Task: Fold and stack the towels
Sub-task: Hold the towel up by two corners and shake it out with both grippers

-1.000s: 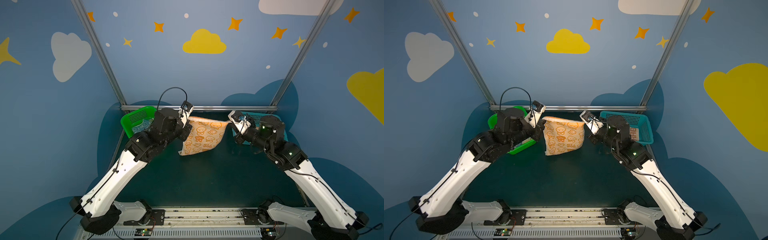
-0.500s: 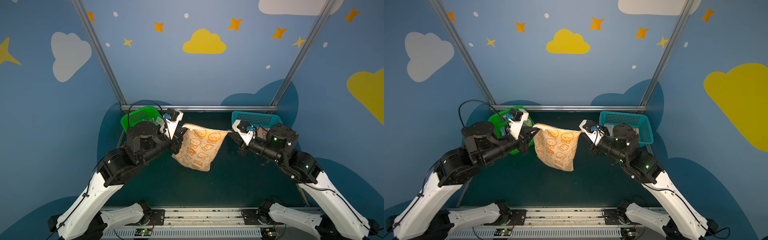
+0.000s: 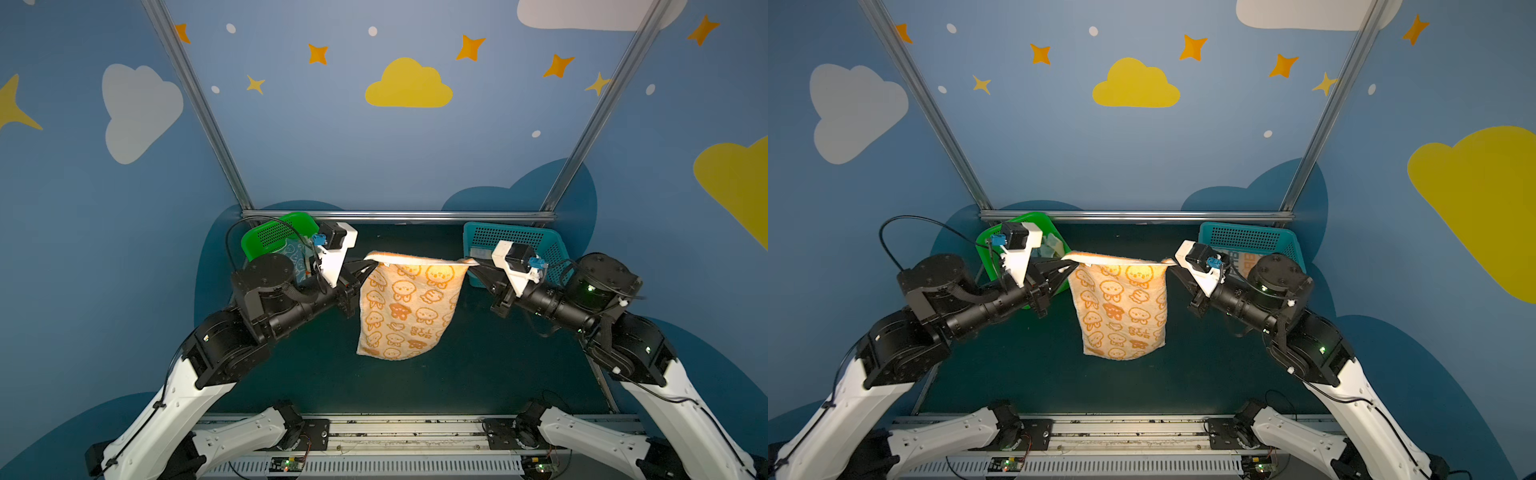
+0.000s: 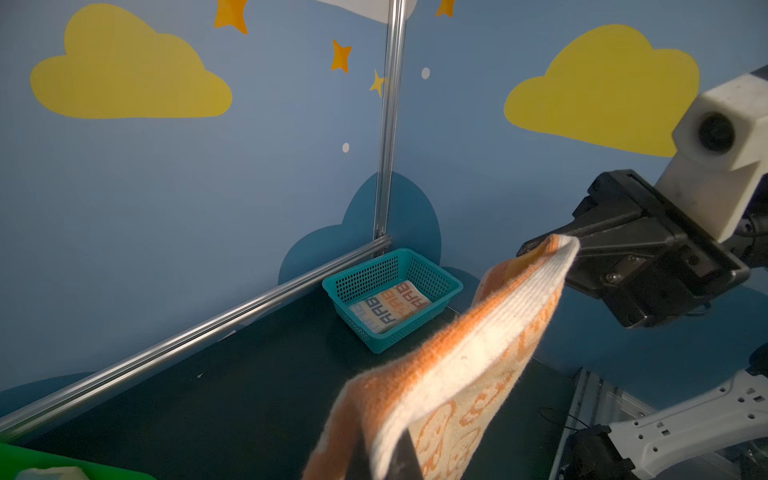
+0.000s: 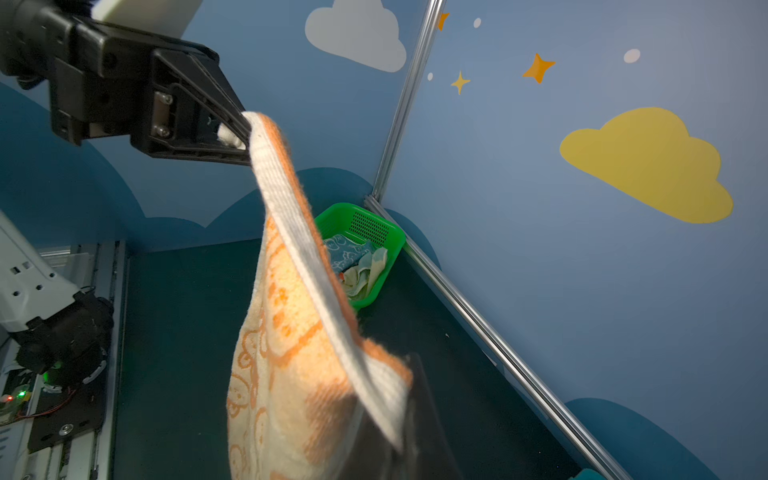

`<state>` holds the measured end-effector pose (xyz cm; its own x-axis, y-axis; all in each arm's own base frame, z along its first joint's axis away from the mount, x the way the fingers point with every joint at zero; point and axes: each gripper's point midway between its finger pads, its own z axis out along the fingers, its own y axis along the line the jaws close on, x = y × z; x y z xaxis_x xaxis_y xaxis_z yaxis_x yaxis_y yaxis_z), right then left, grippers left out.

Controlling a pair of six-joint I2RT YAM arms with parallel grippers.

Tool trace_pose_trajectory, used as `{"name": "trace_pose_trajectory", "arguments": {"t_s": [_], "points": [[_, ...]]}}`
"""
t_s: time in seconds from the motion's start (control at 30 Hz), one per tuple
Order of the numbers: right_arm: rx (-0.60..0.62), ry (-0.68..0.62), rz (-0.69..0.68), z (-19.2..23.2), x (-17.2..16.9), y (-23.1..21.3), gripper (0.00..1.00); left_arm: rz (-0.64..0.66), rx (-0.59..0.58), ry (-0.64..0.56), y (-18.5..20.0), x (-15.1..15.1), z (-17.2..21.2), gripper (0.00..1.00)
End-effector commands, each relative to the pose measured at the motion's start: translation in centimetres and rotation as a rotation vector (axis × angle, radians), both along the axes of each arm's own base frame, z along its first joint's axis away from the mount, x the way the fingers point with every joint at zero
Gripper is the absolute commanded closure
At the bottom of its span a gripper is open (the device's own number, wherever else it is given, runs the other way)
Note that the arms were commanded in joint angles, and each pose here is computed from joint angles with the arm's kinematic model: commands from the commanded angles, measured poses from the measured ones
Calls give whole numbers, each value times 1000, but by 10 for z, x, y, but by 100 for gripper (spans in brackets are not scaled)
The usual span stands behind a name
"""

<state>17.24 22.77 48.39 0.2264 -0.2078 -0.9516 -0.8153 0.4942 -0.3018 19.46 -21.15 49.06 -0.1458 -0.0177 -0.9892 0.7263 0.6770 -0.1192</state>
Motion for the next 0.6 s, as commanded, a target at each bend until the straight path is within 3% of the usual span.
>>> {"name": "trace_pose_trajectory", "arguments": {"t_s": [0.0, 0.37, 0.57], "points": [[43, -55, 96, 22, -23, 0, 100, -22, -78, -26, 5, -11, 19, 96], [53, -38, 157, 16, -37, 0, 100, -61, -124, 15, 4, -19, 14, 96], [30, -37, 68, 8, -17, -1, 100, 25, -68, 27, 3, 2, -2, 96]]}}
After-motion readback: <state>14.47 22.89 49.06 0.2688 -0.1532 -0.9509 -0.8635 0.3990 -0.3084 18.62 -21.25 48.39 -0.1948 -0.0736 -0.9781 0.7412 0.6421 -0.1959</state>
